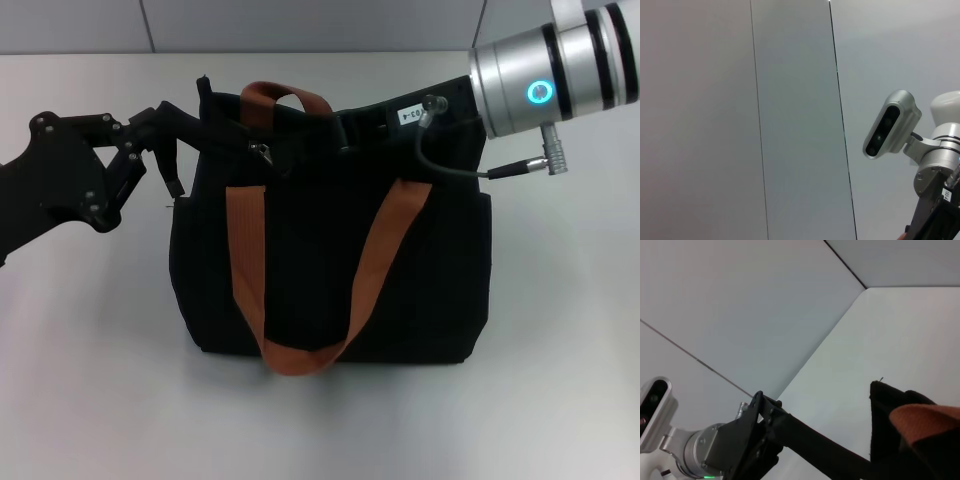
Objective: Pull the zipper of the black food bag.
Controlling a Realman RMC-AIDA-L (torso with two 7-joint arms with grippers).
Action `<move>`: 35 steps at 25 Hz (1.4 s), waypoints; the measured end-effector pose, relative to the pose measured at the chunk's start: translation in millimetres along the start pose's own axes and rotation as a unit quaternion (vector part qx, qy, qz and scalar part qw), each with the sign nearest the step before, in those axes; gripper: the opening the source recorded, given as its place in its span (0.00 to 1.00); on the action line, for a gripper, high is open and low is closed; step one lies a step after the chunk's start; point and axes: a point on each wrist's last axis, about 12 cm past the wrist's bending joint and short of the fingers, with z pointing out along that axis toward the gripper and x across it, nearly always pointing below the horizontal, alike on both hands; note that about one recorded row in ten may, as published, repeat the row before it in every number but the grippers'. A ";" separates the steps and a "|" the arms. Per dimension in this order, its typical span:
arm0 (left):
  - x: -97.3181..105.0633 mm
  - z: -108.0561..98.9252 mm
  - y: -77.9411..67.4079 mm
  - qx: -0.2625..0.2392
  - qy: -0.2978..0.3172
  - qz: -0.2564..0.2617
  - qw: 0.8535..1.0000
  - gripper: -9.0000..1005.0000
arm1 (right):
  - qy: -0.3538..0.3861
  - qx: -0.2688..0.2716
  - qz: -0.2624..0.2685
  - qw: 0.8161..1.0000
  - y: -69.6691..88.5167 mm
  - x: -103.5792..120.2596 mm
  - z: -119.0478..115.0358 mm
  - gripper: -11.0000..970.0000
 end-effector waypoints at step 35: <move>-0.7 2.4 2.0 -0.006 -0.003 -0.003 1.000 0.03 | -0.005 0.005 -0.035 0.999 3.5 0.0 -7.2 0.23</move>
